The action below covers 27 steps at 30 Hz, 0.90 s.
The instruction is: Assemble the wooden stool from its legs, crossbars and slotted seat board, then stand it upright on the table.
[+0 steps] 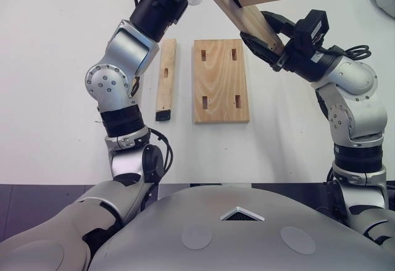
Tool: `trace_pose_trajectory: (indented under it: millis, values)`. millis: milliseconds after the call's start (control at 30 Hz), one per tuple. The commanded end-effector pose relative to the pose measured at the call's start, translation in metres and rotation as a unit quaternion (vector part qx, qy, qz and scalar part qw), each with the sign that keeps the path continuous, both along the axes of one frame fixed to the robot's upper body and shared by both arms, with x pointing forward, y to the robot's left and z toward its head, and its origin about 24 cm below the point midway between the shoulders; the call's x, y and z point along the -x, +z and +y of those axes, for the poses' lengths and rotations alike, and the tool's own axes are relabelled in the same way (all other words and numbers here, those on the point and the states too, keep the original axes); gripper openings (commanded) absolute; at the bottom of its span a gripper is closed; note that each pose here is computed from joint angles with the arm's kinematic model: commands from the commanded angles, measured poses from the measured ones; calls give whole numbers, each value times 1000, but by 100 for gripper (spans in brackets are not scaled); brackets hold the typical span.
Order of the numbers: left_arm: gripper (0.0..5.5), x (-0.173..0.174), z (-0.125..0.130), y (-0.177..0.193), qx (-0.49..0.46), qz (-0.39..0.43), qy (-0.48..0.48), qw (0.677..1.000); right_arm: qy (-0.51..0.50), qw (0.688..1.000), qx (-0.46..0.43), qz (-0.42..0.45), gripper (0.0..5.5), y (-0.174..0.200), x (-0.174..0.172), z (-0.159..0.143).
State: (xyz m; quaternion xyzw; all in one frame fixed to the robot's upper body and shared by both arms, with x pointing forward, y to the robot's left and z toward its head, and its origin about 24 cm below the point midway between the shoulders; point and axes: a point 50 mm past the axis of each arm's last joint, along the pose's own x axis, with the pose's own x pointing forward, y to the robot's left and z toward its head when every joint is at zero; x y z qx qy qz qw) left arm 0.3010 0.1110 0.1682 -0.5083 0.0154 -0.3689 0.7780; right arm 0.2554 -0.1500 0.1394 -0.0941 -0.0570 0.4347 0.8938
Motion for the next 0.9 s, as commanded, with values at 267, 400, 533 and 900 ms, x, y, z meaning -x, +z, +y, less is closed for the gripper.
trace_pose_trajectory:
  millis: [267, 400, 533, 900]
  values:
    - [107, -7, -1, -10, -104, 11, 55, 993, -10, 1000, 21, 12, 206, -7, -1, 0]
    - [107, -8, 0, -8, -130, 4, 84, 988, -22, 999, 29, 17, 206, -11, -4, 2]
    - [106, -2, 12, -2, -132, 11, 135, 982, -51, 998, 35, 29, 206, -22, -6, 1]
    - [106, 45, 53, 10, -220, 55, 273, 935, -191, 967, 120, 119, 206, -82, 50, -61]
